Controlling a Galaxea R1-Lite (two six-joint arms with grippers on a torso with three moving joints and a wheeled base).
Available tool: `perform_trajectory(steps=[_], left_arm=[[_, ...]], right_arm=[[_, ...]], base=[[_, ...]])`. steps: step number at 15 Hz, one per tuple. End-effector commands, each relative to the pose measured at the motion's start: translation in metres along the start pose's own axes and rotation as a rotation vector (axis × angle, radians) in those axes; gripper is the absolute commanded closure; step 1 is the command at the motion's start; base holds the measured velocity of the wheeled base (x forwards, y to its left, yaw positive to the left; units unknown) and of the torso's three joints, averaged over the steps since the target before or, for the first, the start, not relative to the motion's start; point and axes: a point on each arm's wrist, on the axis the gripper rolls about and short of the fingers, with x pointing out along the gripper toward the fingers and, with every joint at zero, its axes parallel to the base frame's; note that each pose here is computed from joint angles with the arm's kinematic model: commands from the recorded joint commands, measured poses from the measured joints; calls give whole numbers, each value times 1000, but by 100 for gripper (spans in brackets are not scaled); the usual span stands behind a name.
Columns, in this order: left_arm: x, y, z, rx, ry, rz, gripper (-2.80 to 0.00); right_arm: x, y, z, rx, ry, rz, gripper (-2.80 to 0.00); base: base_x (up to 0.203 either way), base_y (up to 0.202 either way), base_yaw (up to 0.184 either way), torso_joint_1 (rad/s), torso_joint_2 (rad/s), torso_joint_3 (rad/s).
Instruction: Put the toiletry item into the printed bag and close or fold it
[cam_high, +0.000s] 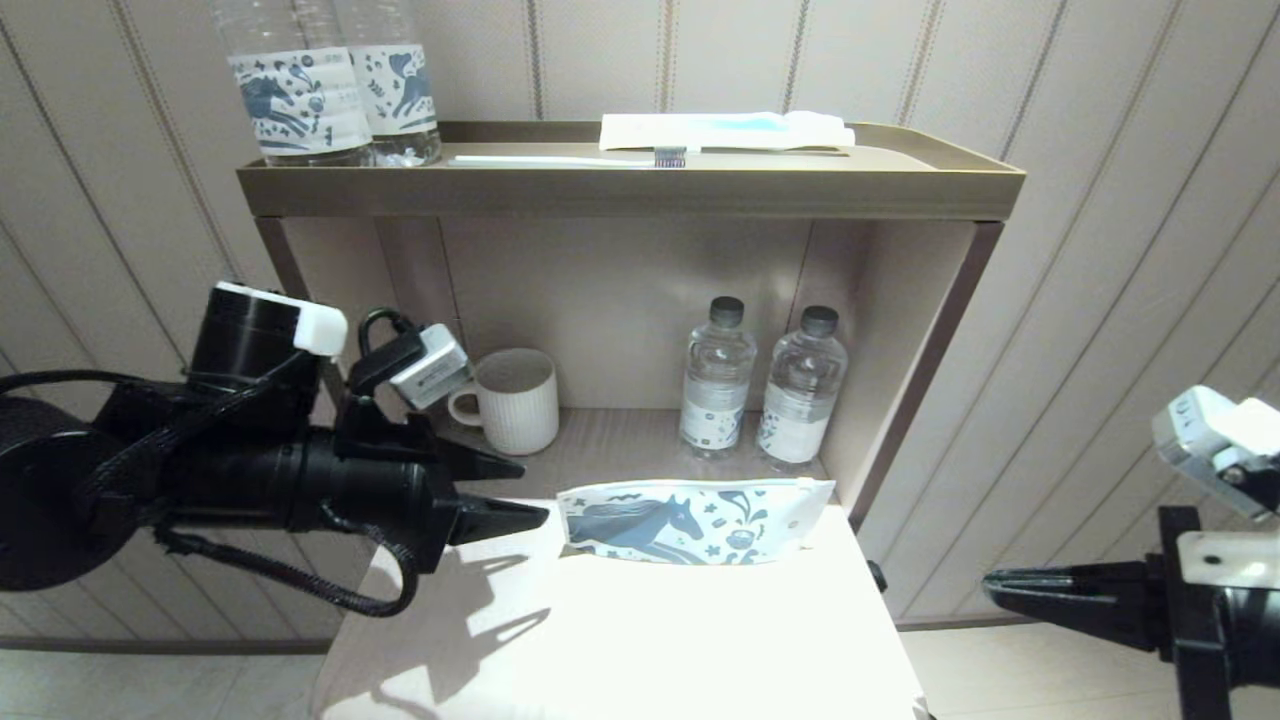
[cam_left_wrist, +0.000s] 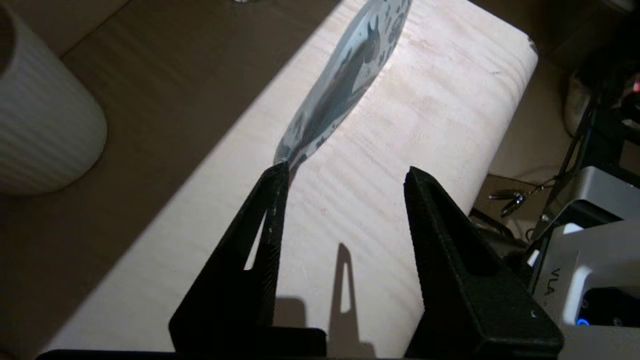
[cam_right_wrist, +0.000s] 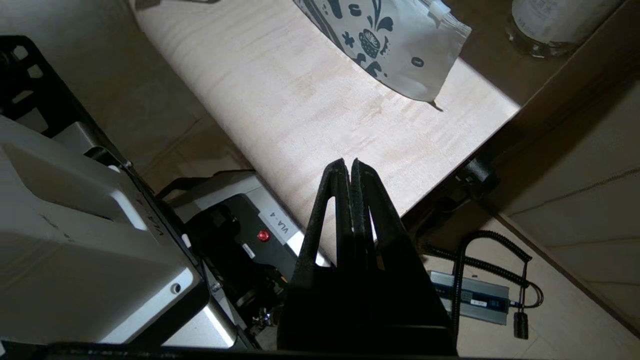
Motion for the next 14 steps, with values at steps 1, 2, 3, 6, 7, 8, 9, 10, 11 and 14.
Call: perform_trajectory(steps=[1, 2, 3, 6, 7, 8, 9, 10, 11, 14], left_arm=[[-33, -23, 3, 47, -51, 37, 0], [-50, -34, 2, 62, -65, 74, 0], [-67, -44, 1, 71, -75, 115, 0], [-126, -79, -7, 58, -80, 242, 0], [-147, -93, -10, 43, -86, 287, 0], [-168, -109, -13, 10, -99, 338, 0], [-186, -124, -19, -38, -115, 393, 0], [-200, -139, -28, -81, -129, 455, 0], [-211, -152, -41, -110, -138, 529, 0], [-223, -178, -90, -166, -134, 744, 0]], right_arm=[[-15, 9, 1, 0, -52, -15, 0], [-24, 13, 0, 9, -66, -30, 0], [-34, 17, -1, 29, -56, -47, 0], [-67, 34, -8, 93, -36, -129, 0], [-77, 41, -12, 106, -43, -163, 0], [-85, 49, -18, 126, -45, -191, 0], [-91, 58, -26, 144, -45, -211, 0], [-93, 64, -38, 162, -33, -225, 0], [-93, 71, -55, 175, -18, -236, 0], [-90, 85, -97, 223, 15, -274, 0]], base=[[0, 0, 0, 0, 0, 0], [0, 0, 0, 0, 0, 0], [0, 0, 0, 0, 0, 0], [0, 0, 0, 0, 0, 0], [0, 0, 0, 0, 0, 0], [0, 0, 0, 0, 0, 0], [0, 0, 0, 0, 0, 0], [0, 0, 0, 0, 0, 0], [0, 0, 0, 0, 0, 0], [0, 0, 0, 0, 0, 0]])
